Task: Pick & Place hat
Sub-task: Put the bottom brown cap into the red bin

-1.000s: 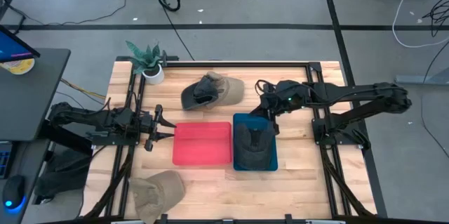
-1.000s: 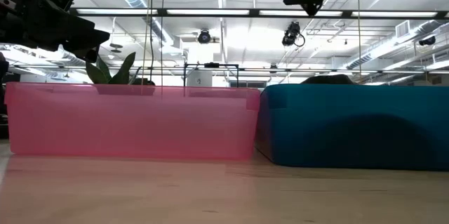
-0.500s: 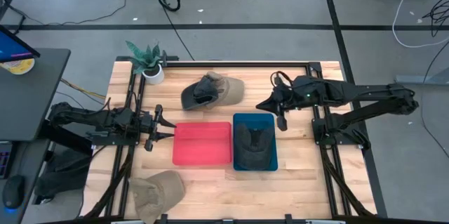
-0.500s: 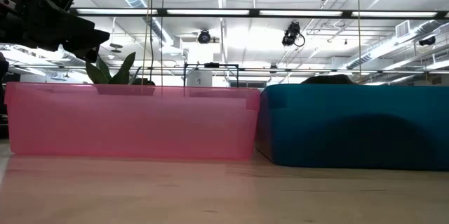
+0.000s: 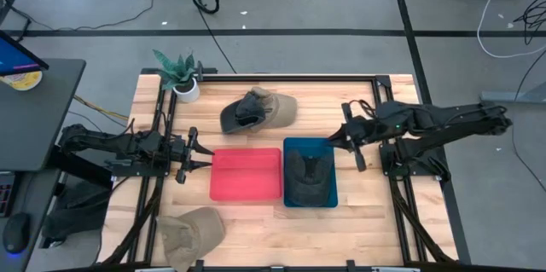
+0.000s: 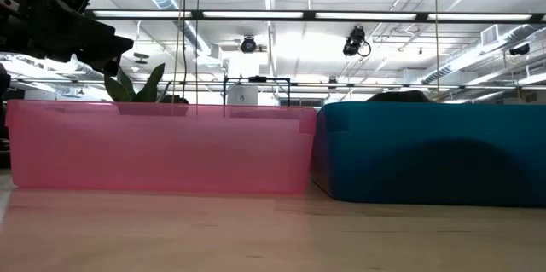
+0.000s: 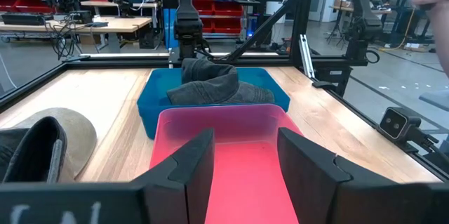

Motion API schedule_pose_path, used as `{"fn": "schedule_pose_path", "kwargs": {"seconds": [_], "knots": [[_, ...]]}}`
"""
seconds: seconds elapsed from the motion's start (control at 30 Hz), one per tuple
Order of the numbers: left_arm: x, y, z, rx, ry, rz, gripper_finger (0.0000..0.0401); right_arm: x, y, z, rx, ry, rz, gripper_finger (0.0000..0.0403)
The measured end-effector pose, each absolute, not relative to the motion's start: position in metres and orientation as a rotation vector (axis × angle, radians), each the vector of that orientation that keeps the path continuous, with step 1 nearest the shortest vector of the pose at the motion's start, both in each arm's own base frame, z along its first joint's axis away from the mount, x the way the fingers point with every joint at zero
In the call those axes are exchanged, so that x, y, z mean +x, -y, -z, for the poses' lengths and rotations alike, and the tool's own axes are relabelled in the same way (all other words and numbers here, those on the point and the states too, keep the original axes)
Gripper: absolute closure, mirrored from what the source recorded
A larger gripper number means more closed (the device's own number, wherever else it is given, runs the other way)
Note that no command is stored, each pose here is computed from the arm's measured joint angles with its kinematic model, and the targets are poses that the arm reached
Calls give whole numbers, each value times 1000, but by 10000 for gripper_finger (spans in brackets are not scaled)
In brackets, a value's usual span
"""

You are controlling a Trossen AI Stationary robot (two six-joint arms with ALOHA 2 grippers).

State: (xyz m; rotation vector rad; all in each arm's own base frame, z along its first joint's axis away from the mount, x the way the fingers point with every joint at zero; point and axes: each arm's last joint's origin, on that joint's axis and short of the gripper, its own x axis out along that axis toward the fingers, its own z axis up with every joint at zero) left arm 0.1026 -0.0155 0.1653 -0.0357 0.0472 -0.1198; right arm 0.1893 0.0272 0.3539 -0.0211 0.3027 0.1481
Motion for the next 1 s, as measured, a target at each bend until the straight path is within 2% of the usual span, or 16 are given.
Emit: {"fn": "schedule_pose_path", "kwargs": {"seconds": [0.27, 0.53, 0.73, 1.0], "knots": [[103, 15, -165, -36, -48, 120, 240, 156, -23, -348, 0, -194, -148, 389], [103, 15, -165, -36, -48, 119, 240, 132, -19, -332, -92, -55, -149, 389], [103, 15, -165, -36, -48, 119, 240, 120, -14, -315, -124, -40, -35, 389], [103, 15, -165, -36, -48, 120, 240, 108, -12, -301, -167, -6, -22, 389]]}}
